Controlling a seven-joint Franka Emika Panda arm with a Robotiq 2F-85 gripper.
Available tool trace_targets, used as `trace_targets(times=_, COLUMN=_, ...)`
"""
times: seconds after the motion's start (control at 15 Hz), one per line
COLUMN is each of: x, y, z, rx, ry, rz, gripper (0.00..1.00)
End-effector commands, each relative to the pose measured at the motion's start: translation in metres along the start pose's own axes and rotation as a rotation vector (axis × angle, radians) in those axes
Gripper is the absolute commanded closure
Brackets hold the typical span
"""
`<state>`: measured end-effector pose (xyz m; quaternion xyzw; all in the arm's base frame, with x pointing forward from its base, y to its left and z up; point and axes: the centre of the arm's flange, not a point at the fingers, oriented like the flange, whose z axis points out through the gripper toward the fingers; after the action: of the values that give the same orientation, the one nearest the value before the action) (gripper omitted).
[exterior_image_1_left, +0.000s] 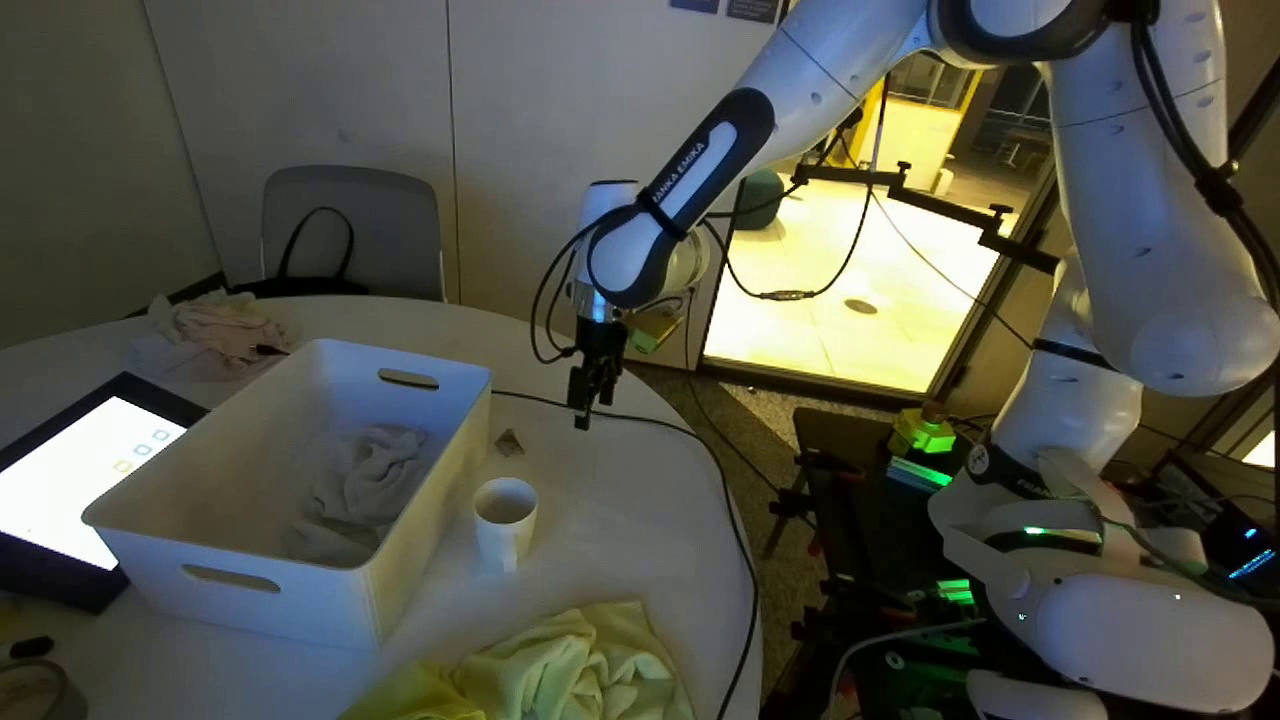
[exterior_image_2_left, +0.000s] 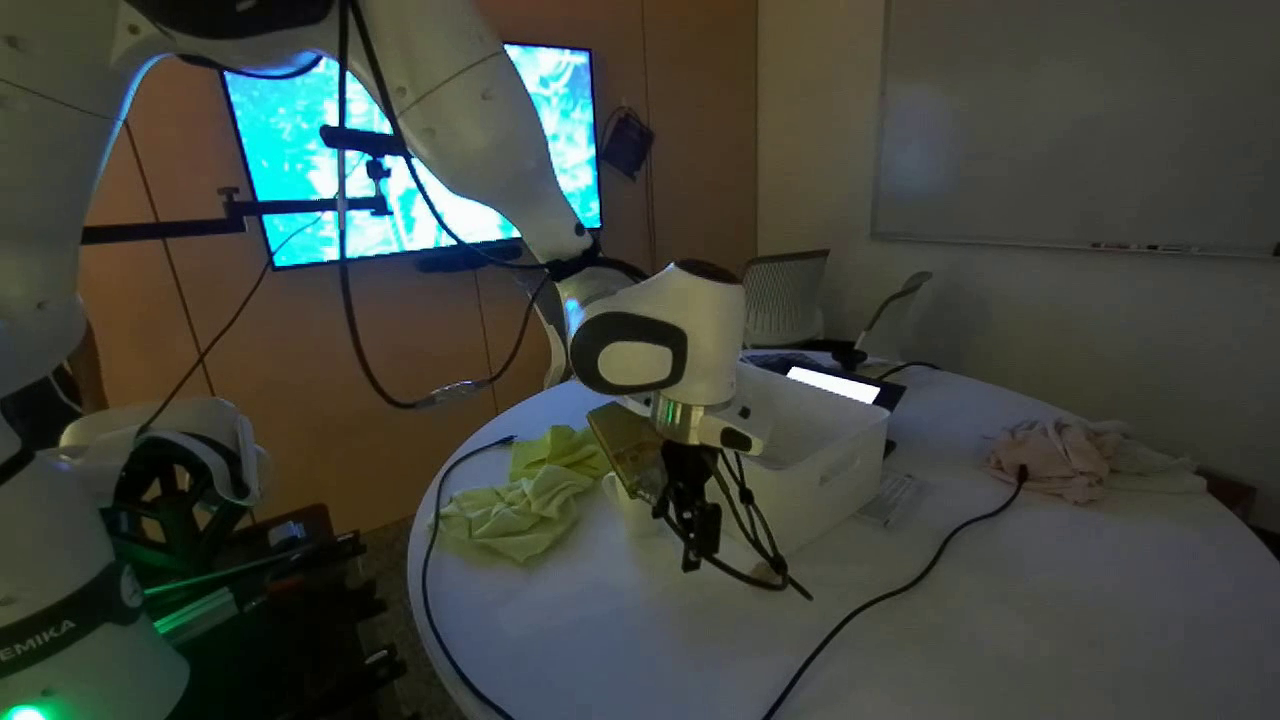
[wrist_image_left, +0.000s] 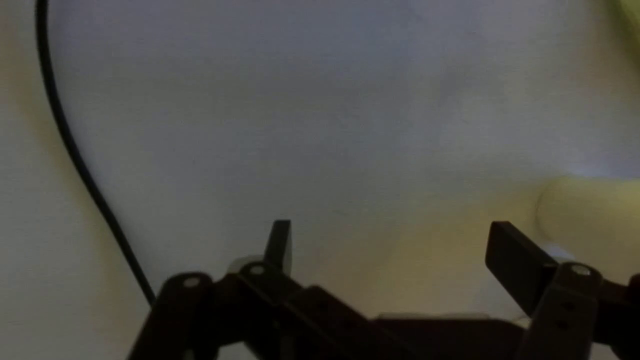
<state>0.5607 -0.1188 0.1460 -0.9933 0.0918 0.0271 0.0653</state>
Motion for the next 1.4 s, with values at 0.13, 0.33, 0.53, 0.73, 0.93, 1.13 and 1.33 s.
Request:
trace_targets(times=0.13, x=0.041, y=-0.007, z=0.025, rx=0.034, ry=0.087, rz=-0.056, gripper=0.0)
trace_targets(times=0.33, x=0.065, y=-0.013, z=0.033, rx=0.031, ry=0.127, rz=-0.083, gripper=0.0)
trace_targets(times=0.53, x=0.085, y=-0.018, z=0.038, rx=0.029, ry=0.157, rz=-0.111, gripper=0.0)
trace_targets(times=0.73, x=0.101, y=-0.016, z=0.046, rx=0.027, ry=0.167, rz=-0.122, gripper=0.0)
trace_targets(times=0.93, x=0.113, y=-0.012, z=0.054, rx=0.018, ry=0.171, rz=-0.13, gripper=0.0)
trace_targets(times=1.13, x=0.119, y=-0.009, z=0.063, rx=0.007, ry=0.176, rz=-0.141, gripper=0.0)
trace_targets(times=1.33, x=0.124, y=-0.003, z=0.074, rx=-0.012, ry=0.171, rz=-0.148, gripper=0.0)
